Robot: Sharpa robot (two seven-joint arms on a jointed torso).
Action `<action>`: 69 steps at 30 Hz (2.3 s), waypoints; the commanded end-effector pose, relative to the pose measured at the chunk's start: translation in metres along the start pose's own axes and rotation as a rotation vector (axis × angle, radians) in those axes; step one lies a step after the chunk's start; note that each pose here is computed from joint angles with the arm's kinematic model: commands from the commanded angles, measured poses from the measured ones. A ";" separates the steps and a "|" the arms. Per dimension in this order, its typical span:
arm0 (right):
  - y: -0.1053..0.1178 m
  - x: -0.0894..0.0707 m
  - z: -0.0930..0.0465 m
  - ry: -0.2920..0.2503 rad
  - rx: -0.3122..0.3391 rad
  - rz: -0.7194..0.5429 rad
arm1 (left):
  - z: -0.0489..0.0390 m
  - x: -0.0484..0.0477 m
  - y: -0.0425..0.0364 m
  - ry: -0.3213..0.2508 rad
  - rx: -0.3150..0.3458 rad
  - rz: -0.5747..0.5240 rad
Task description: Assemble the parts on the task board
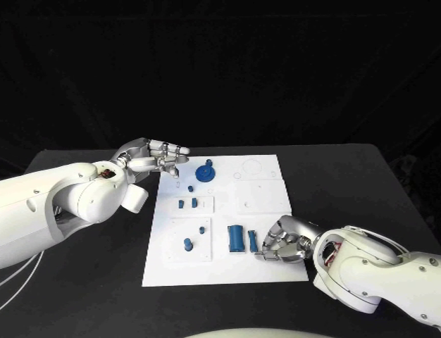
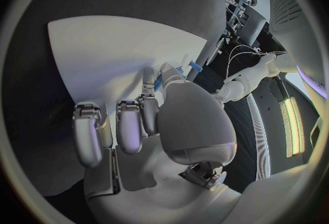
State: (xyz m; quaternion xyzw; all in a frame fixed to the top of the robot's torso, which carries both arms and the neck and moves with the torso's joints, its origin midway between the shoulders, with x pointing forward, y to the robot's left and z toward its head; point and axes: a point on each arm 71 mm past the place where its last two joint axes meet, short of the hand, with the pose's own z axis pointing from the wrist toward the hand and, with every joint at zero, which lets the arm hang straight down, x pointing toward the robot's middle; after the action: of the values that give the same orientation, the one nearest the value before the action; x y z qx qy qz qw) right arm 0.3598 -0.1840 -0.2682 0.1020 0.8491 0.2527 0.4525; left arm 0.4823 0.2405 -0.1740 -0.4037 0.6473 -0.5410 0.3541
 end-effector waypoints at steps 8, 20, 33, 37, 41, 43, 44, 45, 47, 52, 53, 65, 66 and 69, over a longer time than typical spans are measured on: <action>0.004 -0.001 -0.005 -0.024 -0.041 0.013 | 0.0002 0.0016 -0.0008 0.015 0.006 0.000; 0.001 -0.004 -0.005 -0.044 -0.040 0.023 | 0.0000 0.0014 -0.0007 0.015 0.005 0.000; 0.000 -0.003 0.000 -0.032 -0.024 0.012 | -0.0002 0.0015 -0.0007 0.016 0.005 0.000; -0.001 -0.003 0.004 -0.032 -0.012 0.001 | -0.0001 0.0017 -0.0008 0.016 0.005 0.000; -0.003 -0.003 0.007 -0.030 -0.001 -0.009 | 0.0000 0.0020 -0.0008 0.017 0.005 0.000; -0.003 -0.002 0.009 -0.024 0.002 -0.015 | 0.0000 0.0019 -0.0008 0.016 0.005 0.000; -0.003 -0.002 0.009 -0.020 0.003 -0.017 | -0.0001 0.0018 -0.0007 0.016 0.005 0.000; -0.003 -0.002 0.009 -0.018 0.003 -0.020 | -0.0001 0.0017 -0.0007 0.016 0.005 0.000; -0.002 -0.001 0.010 -0.016 0.002 -0.023 | -0.0001 0.0016 -0.0007 0.015 0.004 0.000; 0.000 -0.001 0.009 -0.022 -0.010 -0.020 | -0.0001 0.0017 -0.0007 0.016 0.004 0.000; 0.001 -0.002 0.009 -0.026 -0.014 -0.018 | -0.0001 0.0016 -0.0006 0.016 0.004 0.000; 0.006 -0.030 0.007 -0.158 -0.194 0.192 | 0.0010 0.0005 0.0011 0.005 0.007 -0.009; 0.006 -0.037 0.010 -0.164 -0.216 0.231 | 0.0018 0.0005 0.0016 0.003 0.008 -0.014; 0.004 -0.055 0.019 -0.172 -0.268 0.352 | 0.0037 -0.0002 0.0044 -0.006 0.011 -0.028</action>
State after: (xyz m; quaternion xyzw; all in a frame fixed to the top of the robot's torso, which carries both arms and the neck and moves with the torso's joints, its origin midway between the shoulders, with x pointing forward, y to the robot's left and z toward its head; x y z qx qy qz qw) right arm 0.4007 -0.1978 -0.2438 0.1541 0.7809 0.3369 0.5030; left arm 0.4844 0.2411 -0.1793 -0.4084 0.6479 -0.5370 0.3537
